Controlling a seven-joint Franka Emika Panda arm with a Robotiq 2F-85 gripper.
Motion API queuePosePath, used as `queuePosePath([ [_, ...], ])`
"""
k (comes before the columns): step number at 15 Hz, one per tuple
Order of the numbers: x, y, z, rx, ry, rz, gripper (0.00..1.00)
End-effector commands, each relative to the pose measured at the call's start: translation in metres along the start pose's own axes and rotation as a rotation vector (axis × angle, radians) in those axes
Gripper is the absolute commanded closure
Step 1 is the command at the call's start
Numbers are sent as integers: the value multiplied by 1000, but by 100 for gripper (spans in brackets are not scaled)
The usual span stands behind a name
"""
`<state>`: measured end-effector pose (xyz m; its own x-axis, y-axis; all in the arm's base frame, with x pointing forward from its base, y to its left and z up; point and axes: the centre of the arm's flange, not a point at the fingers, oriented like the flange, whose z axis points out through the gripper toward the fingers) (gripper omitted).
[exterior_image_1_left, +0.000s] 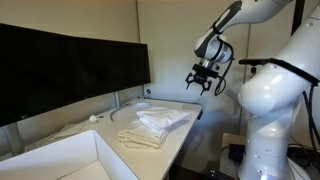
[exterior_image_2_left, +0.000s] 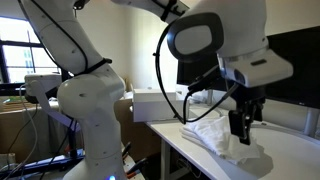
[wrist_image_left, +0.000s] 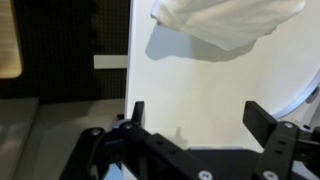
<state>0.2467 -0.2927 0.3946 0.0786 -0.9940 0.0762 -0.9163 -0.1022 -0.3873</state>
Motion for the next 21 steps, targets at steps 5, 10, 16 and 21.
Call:
queuePosePath([
  [5,4,-39,-152,68,115,-237,0],
  [10,55,-94,-173,82,16,-469,0],
  [16,94,-163,-157,51,-148,-733,0],
  [21,102,-193,-152,-44,-284,-963,0],
])
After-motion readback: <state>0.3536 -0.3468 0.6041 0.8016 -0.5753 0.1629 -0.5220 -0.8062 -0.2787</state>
